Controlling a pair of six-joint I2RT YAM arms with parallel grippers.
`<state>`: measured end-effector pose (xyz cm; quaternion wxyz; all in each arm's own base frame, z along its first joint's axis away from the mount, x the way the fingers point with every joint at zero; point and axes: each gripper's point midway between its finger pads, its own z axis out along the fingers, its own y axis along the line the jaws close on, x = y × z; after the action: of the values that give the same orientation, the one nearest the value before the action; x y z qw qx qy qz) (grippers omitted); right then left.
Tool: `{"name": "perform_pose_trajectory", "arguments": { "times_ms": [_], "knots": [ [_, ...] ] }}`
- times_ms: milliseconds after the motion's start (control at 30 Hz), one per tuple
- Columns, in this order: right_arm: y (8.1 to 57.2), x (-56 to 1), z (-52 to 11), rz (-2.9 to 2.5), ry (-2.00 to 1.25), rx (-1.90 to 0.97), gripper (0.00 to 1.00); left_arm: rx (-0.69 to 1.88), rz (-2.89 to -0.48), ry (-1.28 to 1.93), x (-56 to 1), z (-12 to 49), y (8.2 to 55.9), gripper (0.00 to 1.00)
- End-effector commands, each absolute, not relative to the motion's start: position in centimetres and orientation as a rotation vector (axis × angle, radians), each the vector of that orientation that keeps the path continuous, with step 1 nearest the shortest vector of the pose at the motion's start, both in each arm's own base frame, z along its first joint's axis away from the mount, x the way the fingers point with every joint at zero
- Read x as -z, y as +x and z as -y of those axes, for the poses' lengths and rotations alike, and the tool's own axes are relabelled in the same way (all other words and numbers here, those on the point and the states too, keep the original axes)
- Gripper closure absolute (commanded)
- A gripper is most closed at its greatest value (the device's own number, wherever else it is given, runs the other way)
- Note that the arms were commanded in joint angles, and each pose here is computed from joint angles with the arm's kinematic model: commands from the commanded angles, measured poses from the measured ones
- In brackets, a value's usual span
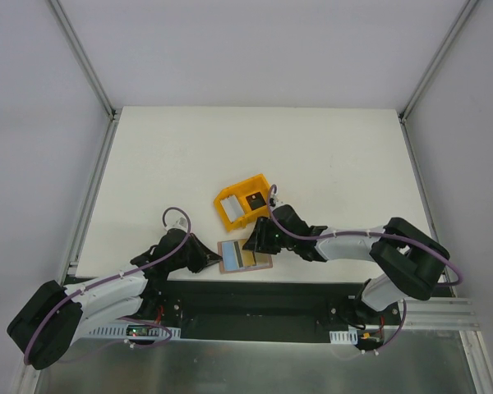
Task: Put the credit cards into the card holder
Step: Insert the credit card into the card holder.
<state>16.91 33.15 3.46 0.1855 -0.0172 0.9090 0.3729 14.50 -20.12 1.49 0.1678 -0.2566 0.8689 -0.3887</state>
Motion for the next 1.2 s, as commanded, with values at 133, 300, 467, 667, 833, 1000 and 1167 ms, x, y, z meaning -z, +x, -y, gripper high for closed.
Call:
{"name": "perform_pose_trajectory", "arguments": {
  "times_ms": [133, 300, 467, 667, 833, 1000, 1167],
  "knots": [
    [16.5, -1.6, -31.6, -2.642, -0.029, -0.894, 0.58, 0.972, -2.606, -0.795, 2.8, 17.7, 11.3, 1.00],
    [16.6, -2.0, -31.8, -2.636, 0.010, -0.879, 0.58, 1.002, -2.618, -0.802, 2.6, 17.9, 10.9, 1.00],
    [15.9, -2.4, -33.0, -2.633, -0.005, -0.876, 0.57, 1.027, -2.611, -0.799, 2.6, 17.8, 10.5, 1.00],
    [15.7, -2.2, -34.0, -2.626, -0.071, -0.811, 0.57, 1.029, -2.586, -0.765, 2.3, 17.7, 10.8, 1.00],
    [15.8, -1.5, -33.5, -2.660, -0.124, -0.716, 0.56, 1.000, -2.592, -0.779, 2.7, 17.4, 10.8, 1.00],
    [16.0, -1.8, -33.6, -2.632, -0.097, -0.748, 0.56, 0.990, -2.591, -0.776, 2.9, 17.2, 10.7, 1.00],
    [16.4, -2.6, -33.7, -2.606, -0.127, -0.740, 0.55, 0.971, -2.577, -0.738, 2.9, 17.0, 11.1, 1.00]
  ]
}}
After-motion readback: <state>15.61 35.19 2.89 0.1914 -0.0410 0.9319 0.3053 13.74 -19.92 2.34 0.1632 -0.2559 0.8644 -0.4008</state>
